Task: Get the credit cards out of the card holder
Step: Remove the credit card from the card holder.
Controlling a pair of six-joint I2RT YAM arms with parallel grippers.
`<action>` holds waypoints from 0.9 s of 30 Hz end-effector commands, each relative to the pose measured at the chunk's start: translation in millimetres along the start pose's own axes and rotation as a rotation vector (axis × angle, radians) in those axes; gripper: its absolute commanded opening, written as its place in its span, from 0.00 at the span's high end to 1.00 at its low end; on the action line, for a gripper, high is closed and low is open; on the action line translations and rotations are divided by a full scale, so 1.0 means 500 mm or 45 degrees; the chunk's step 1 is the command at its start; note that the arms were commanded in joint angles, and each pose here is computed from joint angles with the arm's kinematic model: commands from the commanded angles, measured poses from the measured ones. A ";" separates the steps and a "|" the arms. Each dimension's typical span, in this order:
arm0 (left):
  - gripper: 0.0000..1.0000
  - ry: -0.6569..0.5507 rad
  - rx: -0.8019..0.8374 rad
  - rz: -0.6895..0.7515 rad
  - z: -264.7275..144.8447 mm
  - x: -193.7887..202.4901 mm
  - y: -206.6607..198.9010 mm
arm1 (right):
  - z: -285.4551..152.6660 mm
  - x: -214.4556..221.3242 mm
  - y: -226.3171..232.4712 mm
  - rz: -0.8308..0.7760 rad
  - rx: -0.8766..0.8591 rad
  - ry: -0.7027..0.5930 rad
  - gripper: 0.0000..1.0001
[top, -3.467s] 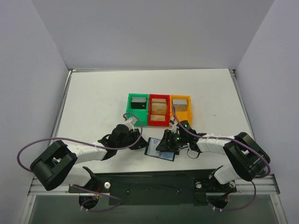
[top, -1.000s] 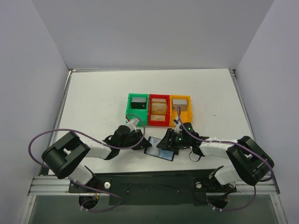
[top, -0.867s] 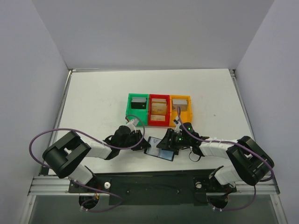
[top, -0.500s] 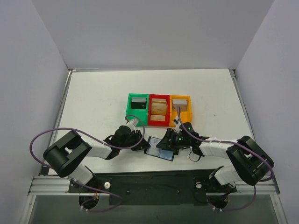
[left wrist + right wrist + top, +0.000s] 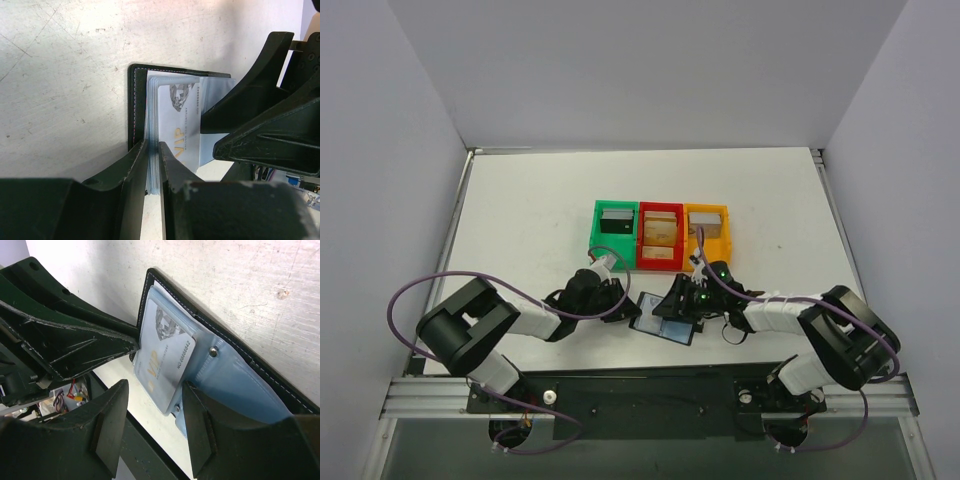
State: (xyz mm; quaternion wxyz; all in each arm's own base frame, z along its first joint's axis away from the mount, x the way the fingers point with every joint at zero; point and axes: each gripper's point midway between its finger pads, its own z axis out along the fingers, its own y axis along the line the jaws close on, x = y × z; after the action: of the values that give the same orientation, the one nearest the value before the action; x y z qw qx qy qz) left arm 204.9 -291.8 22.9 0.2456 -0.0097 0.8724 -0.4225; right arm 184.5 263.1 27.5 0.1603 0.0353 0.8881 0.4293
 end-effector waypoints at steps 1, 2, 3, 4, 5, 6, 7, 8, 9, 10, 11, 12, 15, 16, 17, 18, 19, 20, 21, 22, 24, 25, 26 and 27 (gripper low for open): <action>0.75 0.012 -0.092 0.009 0.004 0.012 0.040 | 0.007 -0.025 0.045 -0.042 -0.089 -0.027 0.57; 0.75 0.011 -0.093 0.008 0.004 0.011 0.041 | 0.007 -0.025 0.047 -0.041 -0.093 -0.027 0.58; 0.75 0.013 -0.094 0.006 0.005 0.013 0.041 | 0.007 -0.025 0.048 -0.042 -0.095 -0.027 0.58; 0.75 0.014 -0.095 0.006 0.004 0.014 0.042 | 0.007 -0.026 0.052 -0.041 -0.104 -0.029 0.58; 0.75 0.013 -0.094 0.005 0.005 0.014 0.042 | 0.007 -0.027 0.055 -0.042 -0.110 -0.029 0.57; 0.75 0.016 -0.096 0.003 0.005 0.014 0.044 | 0.006 -0.030 0.059 -0.041 -0.118 -0.031 0.57; 0.75 0.015 -0.095 0.003 0.005 0.014 0.044 | 0.006 -0.030 0.061 -0.040 -0.120 -0.031 0.57; 0.75 0.017 -0.093 0.004 0.005 0.016 0.043 | 0.005 -0.031 0.064 -0.042 -0.125 -0.035 0.57; 0.75 0.016 -0.096 0.003 0.005 0.015 0.045 | 0.004 -0.032 0.067 -0.042 -0.129 -0.035 0.58; 0.75 0.014 -0.098 0.003 0.005 0.015 0.045 | 0.003 -0.033 0.070 -0.044 -0.134 -0.037 0.57; 0.75 0.016 -0.096 0.003 0.005 0.015 0.045 | 0.003 -0.032 0.072 -0.045 -0.135 -0.035 0.57; 0.75 0.016 -0.094 0.004 0.005 0.015 0.043 | 0.001 -0.033 0.075 -0.048 -0.140 -0.037 0.58; 0.75 0.015 -0.095 0.003 0.005 0.014 0.044 | -0.001 -0.033 0.078 -0.053 -0.139 -0.037 0.57; 0.75 0.016 -0.094 0.004 0.005 0.015 0.043 | -0.002 -0.034 0.079 -0.057 -0.138 -0.039 0.57; 0.75 0.015 -0.095 0.003 0.005 0.014 0.044 | -0.003 -0.034 0.077 -0.057 -0.132 -0.039 0.58; 0.75 0.015 -0.095 0.005 0.005 0.014 0.044 | -0.003 -0.034 0.078 -0.060 -0.134 -0.039 0.57; 0.76 0.015 -0.093 0.004 0.005 0.014 0.042 | -0.003 -0.032 0.076 -0.060 -0.130 -0.035 0.57; 0.76 0.014 -0.091 0.005 0.005 0.014 0.041 | -0.003 -0.032 0.076 -0.059 -0.130 -0.035 0.57; 0.75 0.012 -0.092 0.002 0.005 0.013 0.042 | -0.003 -0.033 0.077 -0.059 -0.133 -0.037 0.57; 0.76 0.013 -0.094 0.003 0.005 0.014 0.043 | -0.004 -0.032 0.079 -0.059 -0.136 -0.035 0.57; 0.75 0.012 -0.095 0.003 0.005 0.014 0.043 | -0.003 -0.031 0.082 -0.060 -0.144 -0.032 0.57; 0.76 0.012 -0.095 0.003 0.005 0.014 0.043 | -0.003 -0.029 0.084 -0.062 -0.146 -0.027 0.57; 0.75 0.012 -0.095 0.003 0.005 0.013 0.043 | -0.003 -0.029 0.083 -0.062 -0.143 -0.028 0.57; 0.76 0.012 -0.092 0.001 0.005 0.013 0.042 | -0.001 -0.029 0.087 -0.067 -0.146 -0.024 0.58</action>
State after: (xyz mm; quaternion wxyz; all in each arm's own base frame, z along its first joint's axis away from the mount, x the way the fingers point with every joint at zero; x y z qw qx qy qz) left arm 205.7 -292.6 22.6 0.2468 -0.0094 0.8713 -0.4240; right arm 187.0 269.1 34.6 0.1611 0.0333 0.8838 0.4381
